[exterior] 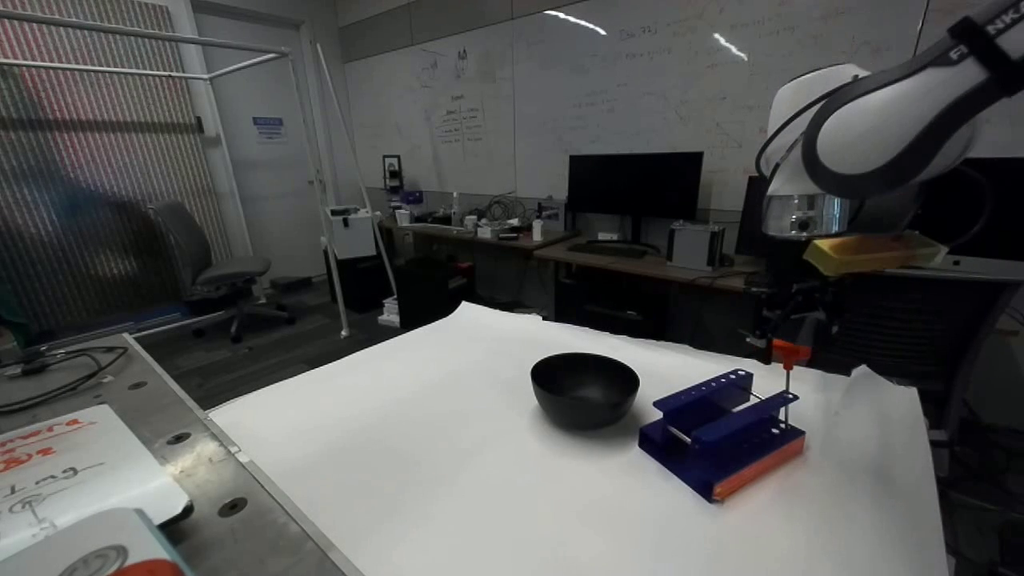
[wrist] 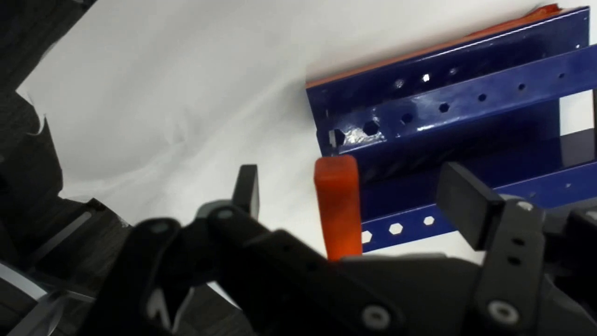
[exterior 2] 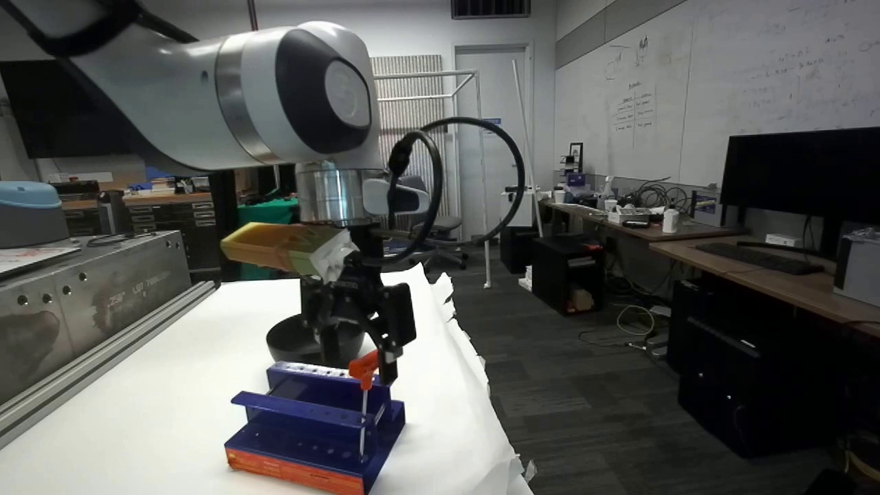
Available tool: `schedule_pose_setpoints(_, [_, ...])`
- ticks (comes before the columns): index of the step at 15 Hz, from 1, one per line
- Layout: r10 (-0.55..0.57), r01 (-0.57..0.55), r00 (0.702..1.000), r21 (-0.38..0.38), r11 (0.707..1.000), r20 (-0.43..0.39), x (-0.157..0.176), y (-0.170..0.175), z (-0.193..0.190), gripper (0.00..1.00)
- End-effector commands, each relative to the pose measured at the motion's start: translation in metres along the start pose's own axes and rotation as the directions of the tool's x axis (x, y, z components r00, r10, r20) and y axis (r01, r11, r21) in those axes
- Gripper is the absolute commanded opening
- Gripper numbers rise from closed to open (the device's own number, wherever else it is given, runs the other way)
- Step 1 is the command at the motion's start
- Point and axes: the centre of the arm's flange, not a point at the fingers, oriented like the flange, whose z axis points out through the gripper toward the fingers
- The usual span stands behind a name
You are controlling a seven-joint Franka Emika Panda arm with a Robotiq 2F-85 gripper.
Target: Put the orange object in the bowl
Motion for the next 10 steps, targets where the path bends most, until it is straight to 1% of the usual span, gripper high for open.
schedule_pose_setpoints(1, [0.007, -0.007, 1.000, -0.002, 1.000, 0.015, 0.024, -0.002, 0.003, 0.66])
schedule_pose_setpoints(2, [0.009, -0.008, 1.000, -0.006, 1.000, 0.021, 0.025, -0.001, 0.002, 0.56])
schedule_pose_setpoints(6, [-0.003, 0.004, 1.000, -0.014, 1.000, 0.025, 0.021, 0.002, -0.007, 0.27])
schedule_pose_setpoints(8, [-0.013, 0.013, 0.999, -0.012, 1.000, 0.042, 0.018, 0.005, -0.015, 0.11])
schedule_pose_setpoints(9, [-0.013, 0.014, 0.998, -0.020, 1.000, 0.055, 0.017, 0.007, -0.018, 0.05])
schedule_pose_setpoints(10, [-0.016, 0.017, 0.998, -0.023, 1.000, 0.068, 0.015, 0.009, -0.022, 0.06])
